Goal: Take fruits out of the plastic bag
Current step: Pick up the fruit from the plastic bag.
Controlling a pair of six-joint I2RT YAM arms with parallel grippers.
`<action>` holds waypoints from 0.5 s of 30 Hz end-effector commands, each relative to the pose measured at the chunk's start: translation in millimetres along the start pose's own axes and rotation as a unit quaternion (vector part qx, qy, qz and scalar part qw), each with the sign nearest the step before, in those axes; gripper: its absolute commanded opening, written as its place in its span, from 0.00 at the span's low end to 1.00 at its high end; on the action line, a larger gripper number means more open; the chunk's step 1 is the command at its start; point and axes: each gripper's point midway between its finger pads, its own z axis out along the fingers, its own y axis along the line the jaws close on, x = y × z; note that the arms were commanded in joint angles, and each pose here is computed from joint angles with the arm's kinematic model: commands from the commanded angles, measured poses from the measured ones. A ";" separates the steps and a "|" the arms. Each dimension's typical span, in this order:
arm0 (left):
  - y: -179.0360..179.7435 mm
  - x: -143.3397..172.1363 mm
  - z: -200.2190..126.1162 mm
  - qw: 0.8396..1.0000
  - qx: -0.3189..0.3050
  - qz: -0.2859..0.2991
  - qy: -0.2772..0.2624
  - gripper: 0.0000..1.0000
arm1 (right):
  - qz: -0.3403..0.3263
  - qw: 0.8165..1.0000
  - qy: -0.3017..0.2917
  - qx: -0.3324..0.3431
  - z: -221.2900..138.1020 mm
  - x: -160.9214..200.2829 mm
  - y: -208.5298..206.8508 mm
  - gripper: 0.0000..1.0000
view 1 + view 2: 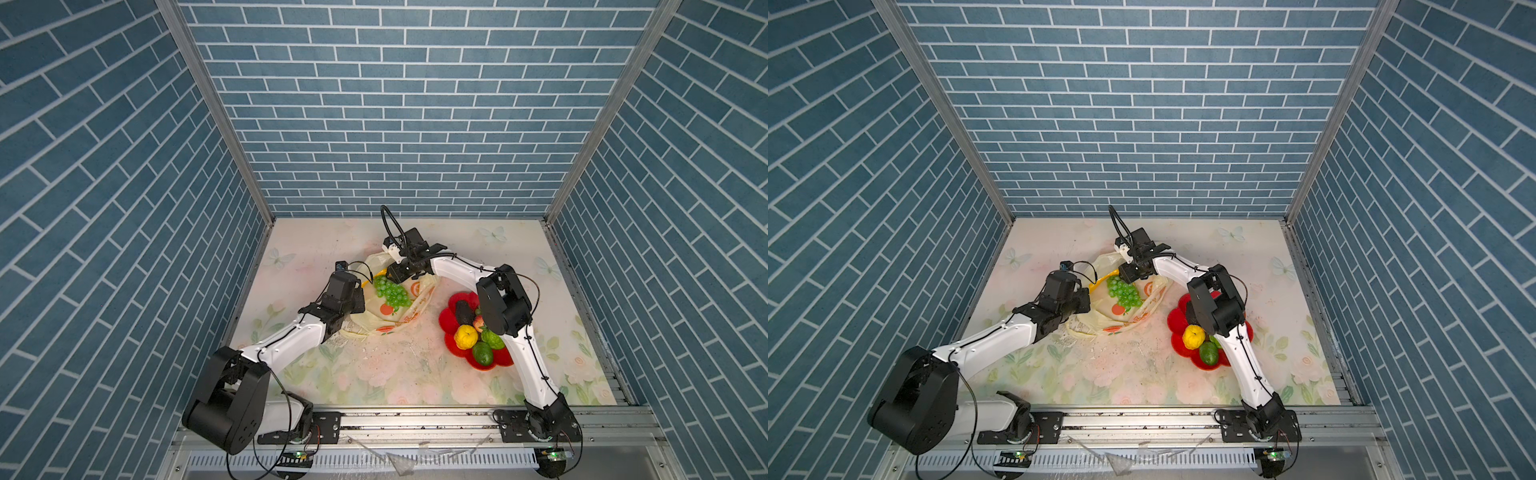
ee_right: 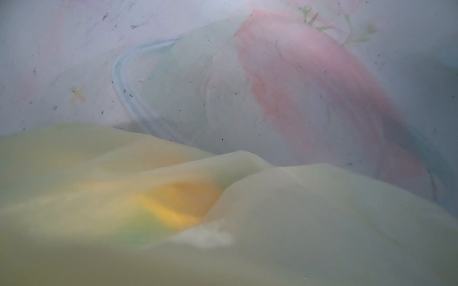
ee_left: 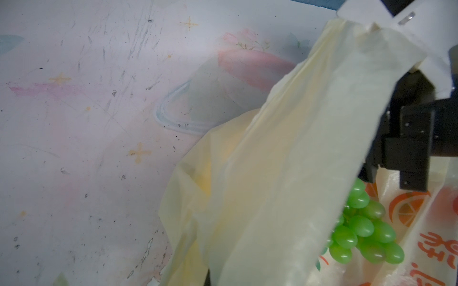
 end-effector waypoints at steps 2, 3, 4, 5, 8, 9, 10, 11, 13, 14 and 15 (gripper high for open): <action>2.1 3.3 2.4 1.000 -0.006 0.005 0.003 0.03 | -0.028 0.999 -0.016 -0.016 -3.5 -14.7 10.2 0.41; 2.5 4.0 3.0 1.000 -0.007 0.004 0.004 0.03 | -0.030 0.999 -0.018 -0.019 -4.8 -15.0 11.9 0.37; 2.6 4.3 3.1 1.000 -0.007 0.004 0.004 0.03 | -0.032 0.999 -0.021 -0.021 -6.0 -16.0 13.8 0.34; 2.1 4.0 3.2 1.000 -0.007 0.005 0.004 0.03 | -0.034 0.999 -0.024 -0.020 -7.9 -17.0 15.1 0.31; 2.5 3.6 3.2 1.000 -0.008 0.005 0.004 0.03 | -0.039 0.999 -0.031 -0.019 -12.7 -19.5 18.0 0.28; 2.6 4.3 3.5 1.000 -0.008 0.006 0.006 0.03 | -0.040 0.999 -0.032 -0.018 -13.8 -19.6 18.9 0.27; 3.2 3.8 3.4 1.000 -0.010 0.005 0.005 0.03 | -0.041 0.998 -0.034 -0.016 -15.7 -20.6 18.9 0.27; 3.4 4.2 3.4 1.000 -0.011 0.006 0.006 0.03 | -0.041 0.998 -0.035 -0.014 -17.2 -20.9 19.1 0.27; 4.1 4.3 3.2 1.000 -0.013 0.005 0.006 0.03 | -0.043 0.998 -0.037 -0.008 -20.5 -20.8 19.0 0.26; 4.8 3.9 3.1 1.000 -0.015 0.005 0.006 0.03 | -0.043 0.998 -0.038 -0.004 -22.5 -20.7 18.2 0.26; 5.8 4.0 3.1 1.000 -0.018 0.006 0.006 0.03 | -0.042 0.998 -0.038 0.000 -24.7 -20.1 17.2 0.26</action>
